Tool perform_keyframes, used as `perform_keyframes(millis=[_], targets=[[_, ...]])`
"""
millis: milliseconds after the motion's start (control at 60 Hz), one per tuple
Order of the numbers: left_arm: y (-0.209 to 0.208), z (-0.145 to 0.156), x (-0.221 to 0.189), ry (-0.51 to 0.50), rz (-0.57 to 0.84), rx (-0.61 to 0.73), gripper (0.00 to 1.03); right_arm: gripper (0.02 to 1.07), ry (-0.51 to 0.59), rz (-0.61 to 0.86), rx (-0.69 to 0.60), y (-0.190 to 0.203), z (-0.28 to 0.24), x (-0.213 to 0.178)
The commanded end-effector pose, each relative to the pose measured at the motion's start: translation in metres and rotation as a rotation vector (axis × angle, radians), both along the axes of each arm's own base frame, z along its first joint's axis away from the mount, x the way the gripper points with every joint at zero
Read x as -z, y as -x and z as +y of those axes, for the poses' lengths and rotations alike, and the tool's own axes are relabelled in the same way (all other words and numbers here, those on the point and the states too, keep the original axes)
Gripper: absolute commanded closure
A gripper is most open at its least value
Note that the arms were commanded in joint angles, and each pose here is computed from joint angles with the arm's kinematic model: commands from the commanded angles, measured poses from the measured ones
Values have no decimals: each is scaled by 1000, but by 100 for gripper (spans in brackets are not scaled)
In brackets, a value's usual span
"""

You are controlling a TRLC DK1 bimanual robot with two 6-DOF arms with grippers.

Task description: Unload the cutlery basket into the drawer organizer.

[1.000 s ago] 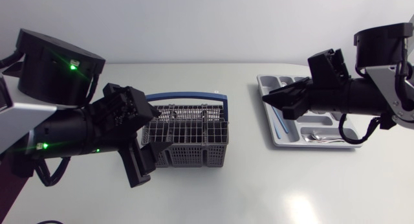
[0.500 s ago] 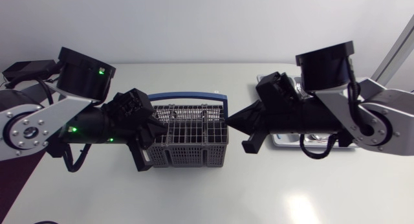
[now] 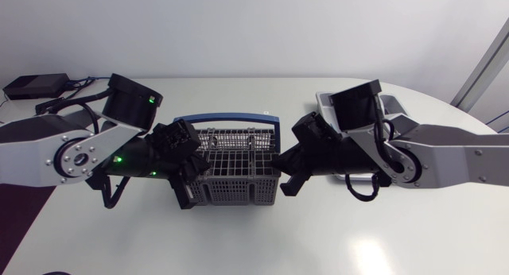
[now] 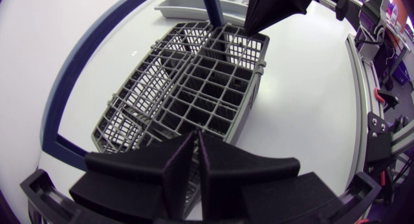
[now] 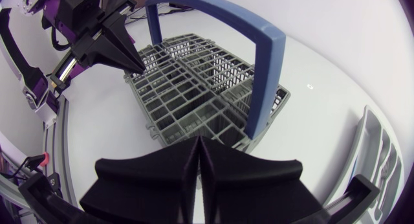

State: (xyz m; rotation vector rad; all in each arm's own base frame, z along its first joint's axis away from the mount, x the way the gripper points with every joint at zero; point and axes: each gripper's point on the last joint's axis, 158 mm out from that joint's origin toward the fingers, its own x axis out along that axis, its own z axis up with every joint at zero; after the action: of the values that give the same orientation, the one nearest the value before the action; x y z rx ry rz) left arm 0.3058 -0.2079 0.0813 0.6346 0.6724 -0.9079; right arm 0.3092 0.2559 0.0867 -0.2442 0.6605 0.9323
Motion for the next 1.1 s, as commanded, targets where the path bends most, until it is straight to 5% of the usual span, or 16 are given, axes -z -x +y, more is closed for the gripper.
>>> perform_keyframes(millis=[0,583,1083], targets=[[1,0,16,-18,28,22,85,102,24,29,13,3,-5,16],[-26,-23,23,-21,34,39,85,102,60,32,121,-42,-34,30],[-47,-10,28,-30,26,-2,85,102,74,43,93,-30,-26,37]])
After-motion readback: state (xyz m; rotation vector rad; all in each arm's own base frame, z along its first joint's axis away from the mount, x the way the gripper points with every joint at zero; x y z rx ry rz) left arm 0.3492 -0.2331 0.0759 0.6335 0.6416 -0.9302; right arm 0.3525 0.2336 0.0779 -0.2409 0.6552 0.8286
